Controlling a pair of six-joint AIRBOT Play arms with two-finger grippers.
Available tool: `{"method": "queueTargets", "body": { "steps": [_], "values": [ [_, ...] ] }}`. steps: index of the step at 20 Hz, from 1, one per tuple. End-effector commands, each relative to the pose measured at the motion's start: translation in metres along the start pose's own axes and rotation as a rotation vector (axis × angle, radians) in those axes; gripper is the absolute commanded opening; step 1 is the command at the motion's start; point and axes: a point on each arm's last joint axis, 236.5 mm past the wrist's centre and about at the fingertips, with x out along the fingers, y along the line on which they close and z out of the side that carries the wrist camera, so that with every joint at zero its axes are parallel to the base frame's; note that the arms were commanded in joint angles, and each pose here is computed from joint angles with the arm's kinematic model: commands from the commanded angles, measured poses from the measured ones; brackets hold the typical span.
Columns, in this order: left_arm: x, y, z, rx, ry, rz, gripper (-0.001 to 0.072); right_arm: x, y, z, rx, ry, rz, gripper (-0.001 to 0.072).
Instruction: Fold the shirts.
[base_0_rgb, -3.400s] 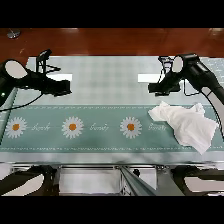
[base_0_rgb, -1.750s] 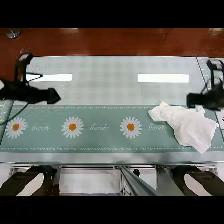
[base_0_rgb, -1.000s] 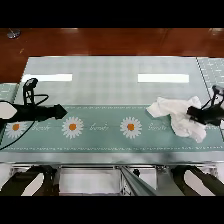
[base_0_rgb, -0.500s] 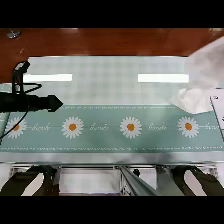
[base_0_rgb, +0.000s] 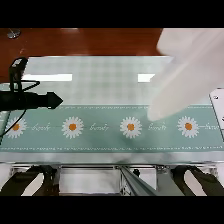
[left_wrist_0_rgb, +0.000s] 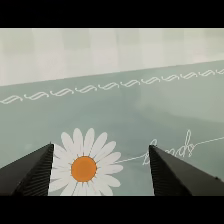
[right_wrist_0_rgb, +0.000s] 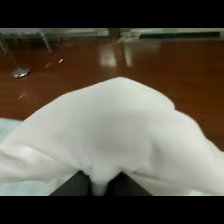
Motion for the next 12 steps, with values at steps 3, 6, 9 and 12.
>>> {"method": "queueTargets", "body": {
  "steps": [3,6,9,12],
  "values": [
    [0.001,-0.001,0.006,-0.004,-0.027,-0.004,0.0701,0.074,0.045,-0.126,0.093,0.386,0.219,0.0028],
    [0.001,-0.001,0.006,-0.004,-0.027,-0.004,0.0701,0.148,0.093,-0.233,0.146,0.551,0.285,0.0029],
    [0.001,-0.001,0.006,-0.005,-0.027,-0.004,0.0701,0.213,0.147,-0.322,0.222,0.693,0.326,0.0029],
    [0.001,-0.001,0.006,-0.009,-0.027,-0.004,0.0701,0.259,0.189,-0.393,0.330,0.828,0.351,0.0030]
  ]
}}
